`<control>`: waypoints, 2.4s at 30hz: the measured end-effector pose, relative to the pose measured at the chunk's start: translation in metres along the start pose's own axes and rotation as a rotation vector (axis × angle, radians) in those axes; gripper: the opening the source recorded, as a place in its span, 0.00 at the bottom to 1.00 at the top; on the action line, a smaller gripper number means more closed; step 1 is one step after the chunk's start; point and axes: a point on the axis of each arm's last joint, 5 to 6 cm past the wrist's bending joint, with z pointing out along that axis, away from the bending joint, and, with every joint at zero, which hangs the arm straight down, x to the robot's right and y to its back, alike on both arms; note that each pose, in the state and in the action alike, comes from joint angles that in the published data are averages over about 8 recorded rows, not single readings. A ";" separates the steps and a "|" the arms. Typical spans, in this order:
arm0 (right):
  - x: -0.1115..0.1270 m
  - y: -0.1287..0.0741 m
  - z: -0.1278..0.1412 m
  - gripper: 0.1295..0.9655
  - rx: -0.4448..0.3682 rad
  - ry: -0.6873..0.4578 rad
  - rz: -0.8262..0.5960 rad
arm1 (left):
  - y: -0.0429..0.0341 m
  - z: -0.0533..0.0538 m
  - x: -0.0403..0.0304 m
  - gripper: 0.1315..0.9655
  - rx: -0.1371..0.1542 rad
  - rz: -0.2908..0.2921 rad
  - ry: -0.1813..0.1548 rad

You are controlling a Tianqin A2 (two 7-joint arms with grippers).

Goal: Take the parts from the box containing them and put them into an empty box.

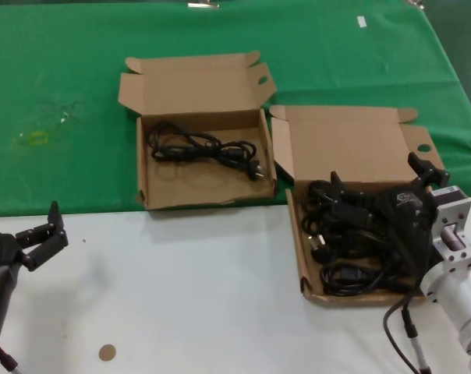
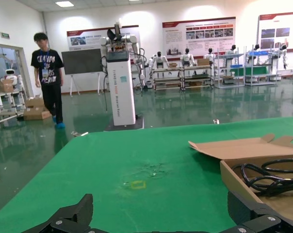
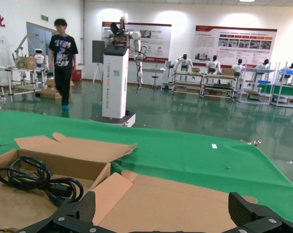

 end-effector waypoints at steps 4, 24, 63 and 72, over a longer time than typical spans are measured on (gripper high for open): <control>0.000 0.000 0.000 1.00 0.000 0.000 0.000 | 0.0000 0.000 0.0000 1.00 0.000 0.000 0.000; 0.000 0.000 0.000 1.00 0.000 0.000 0.000 | 0.0000 0.000 0.0000 1.00 0.000 0.000 0.000; 0.000 0.000 0.000 1.00 0.000 0.000 0.000 | 0.0000 0.000 0.0000 1.00 0.000 0.000 0.000; 0.000 0.000 0.000 1.00 0.000 0.000 0.000 | 0.0000 0.000 0.0000 1.00 0.000 0.000 0.000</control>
